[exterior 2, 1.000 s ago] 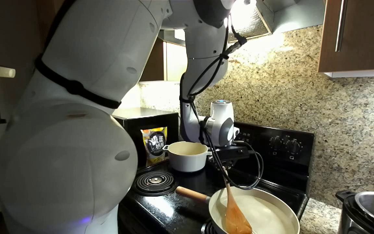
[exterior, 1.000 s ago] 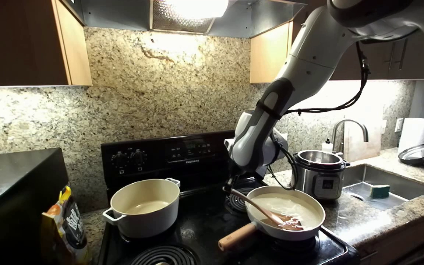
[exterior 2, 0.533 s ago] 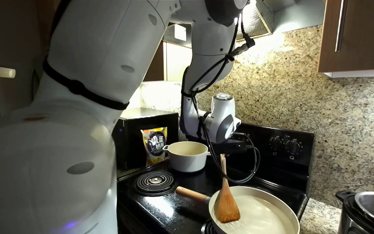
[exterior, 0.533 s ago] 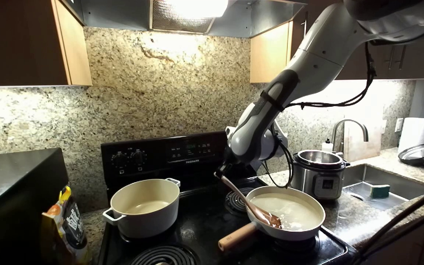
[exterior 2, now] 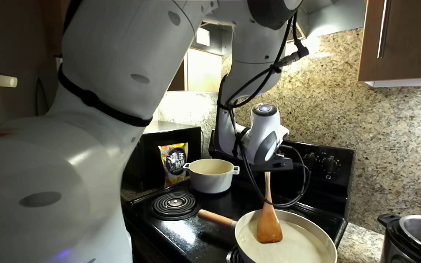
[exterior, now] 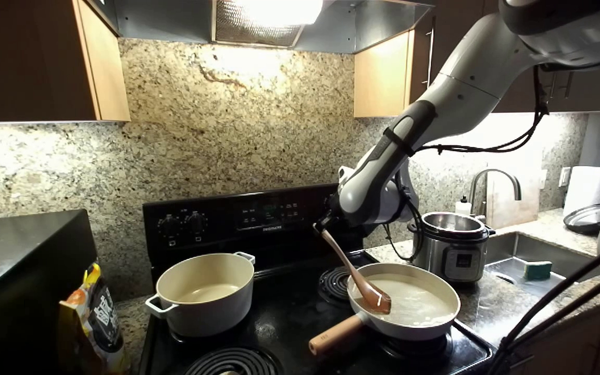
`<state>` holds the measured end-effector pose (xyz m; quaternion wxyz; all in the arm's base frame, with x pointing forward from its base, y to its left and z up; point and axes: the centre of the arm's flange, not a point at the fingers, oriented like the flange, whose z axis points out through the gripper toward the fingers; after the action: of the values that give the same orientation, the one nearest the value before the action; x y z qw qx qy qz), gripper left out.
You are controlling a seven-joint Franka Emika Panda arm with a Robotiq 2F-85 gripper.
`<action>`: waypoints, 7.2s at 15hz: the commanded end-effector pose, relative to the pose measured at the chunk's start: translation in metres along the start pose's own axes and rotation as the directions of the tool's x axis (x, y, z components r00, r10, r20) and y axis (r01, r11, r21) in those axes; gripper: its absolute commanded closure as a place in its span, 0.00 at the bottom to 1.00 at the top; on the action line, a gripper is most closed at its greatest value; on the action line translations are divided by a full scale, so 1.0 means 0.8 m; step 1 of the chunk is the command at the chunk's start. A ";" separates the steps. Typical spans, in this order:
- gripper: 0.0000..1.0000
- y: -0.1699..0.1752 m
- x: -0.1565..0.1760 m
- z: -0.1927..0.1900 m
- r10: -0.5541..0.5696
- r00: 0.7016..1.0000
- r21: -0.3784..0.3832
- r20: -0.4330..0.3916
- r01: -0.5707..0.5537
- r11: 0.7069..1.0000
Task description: Stir the contents of the pan with the wooden spoon
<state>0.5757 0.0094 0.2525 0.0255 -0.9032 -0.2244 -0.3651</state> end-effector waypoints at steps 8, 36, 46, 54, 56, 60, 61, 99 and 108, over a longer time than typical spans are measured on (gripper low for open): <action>0.90 0.100 -0.038 -0.029 0.162 0.987 -0.108 -0.010 -0.162 0.981; 0.90 0.118 -0.106 -0.011 0.203 0.942 -0.046 0.269 -0.197 0.979; 0.90 0.067 -0.050 0.005 0.072 0.971 0.008 0.228 -0.076 0.997; 0.90 0.060 0.031 0.030 -0.007 0.991 0.027 0.131 0.003 1.000; 0.90 0.076 0.043 0.033 -0.016 0.995 0.010 0.103 0.015 1.000; 0.90 0.110 0.039 0.035 -0.022 0.996 0.003 0.086 0.022 1.000; 0.90 0.118 0.032 0.035 -0.020 0.996 0.005 0.089 0.019 1.000; 0.90 0.044 0.024 0.049 -0.177 0.984 0.134 0.000 0.175 0.975; 0.90 0.108 -0.031 0.023 -0.069 0.998 0.064 0.006 0.069 0.996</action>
<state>0.6258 -0.0587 0.2385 0.0409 -0.8977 -0.2648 -0.3498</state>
